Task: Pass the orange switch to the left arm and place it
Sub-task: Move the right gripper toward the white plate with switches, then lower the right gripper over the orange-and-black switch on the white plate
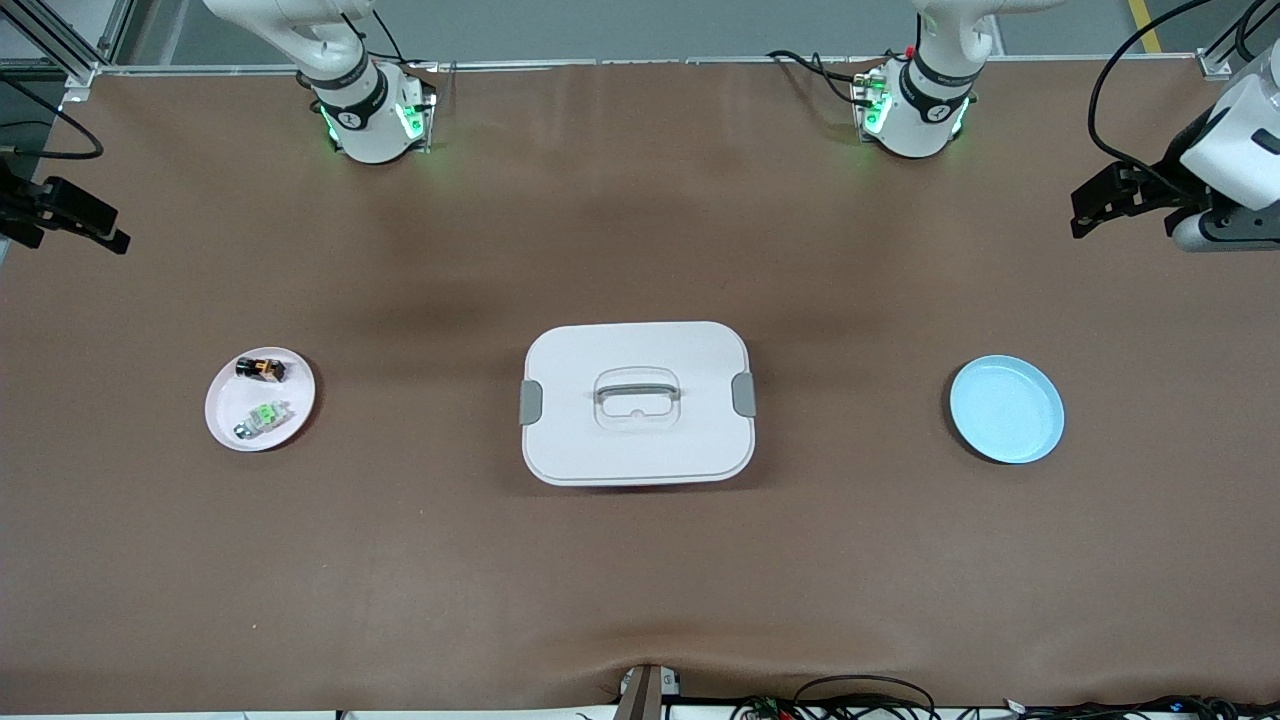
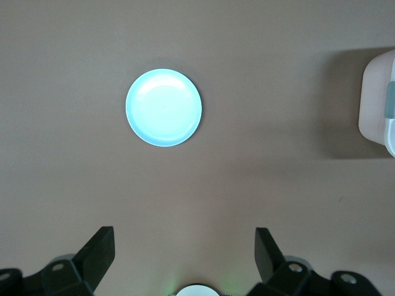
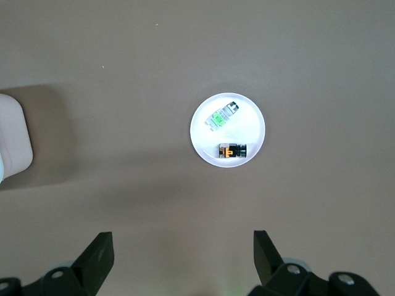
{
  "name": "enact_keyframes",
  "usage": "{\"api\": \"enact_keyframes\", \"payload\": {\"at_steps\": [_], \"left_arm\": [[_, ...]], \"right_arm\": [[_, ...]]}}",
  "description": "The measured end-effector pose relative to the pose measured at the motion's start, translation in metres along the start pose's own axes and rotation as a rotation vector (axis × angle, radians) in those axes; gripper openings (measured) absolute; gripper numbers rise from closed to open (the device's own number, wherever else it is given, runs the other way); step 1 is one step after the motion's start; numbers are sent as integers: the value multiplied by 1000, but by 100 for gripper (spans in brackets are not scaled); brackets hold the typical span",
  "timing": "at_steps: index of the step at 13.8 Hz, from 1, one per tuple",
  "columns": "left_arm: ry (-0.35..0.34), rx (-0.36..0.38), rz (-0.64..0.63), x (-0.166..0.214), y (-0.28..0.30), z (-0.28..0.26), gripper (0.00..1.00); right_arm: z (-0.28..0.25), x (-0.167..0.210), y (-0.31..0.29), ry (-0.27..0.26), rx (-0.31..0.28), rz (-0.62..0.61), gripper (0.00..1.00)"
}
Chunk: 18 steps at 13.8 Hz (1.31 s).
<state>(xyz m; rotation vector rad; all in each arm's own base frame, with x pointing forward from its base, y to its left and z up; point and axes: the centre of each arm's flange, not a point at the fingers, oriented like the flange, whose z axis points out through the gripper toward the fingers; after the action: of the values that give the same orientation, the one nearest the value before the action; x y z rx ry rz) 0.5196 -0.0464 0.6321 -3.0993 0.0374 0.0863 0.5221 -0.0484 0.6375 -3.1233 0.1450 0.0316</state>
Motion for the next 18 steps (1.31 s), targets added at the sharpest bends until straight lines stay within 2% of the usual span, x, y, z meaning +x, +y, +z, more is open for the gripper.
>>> {"api": "enact_keyframes", "payload": {"at_steps": [6,7,9,11,13,18], "left_arm": [[-1,1,8,-1,3,-1,100],[1,1,11,-1,5,-2,100],[3,2,19,-1,9,-2,100],[3,2,22,-1,11,-3,100],[0,2,22,-1,11,-2,100],[-1,1,15,1,7,0,100]], "right_arm": [[12,6,-6,-25,-3,-10,100],[17,8,-8,-40,-4,-13,100],[36,12,-9,-104,-12,-15,100],[61,23,-10,-155,-58,-21,100],[86,35,-13,-184,-99,-33,100],[161,48,0,-151,-148,-44,100]]}}
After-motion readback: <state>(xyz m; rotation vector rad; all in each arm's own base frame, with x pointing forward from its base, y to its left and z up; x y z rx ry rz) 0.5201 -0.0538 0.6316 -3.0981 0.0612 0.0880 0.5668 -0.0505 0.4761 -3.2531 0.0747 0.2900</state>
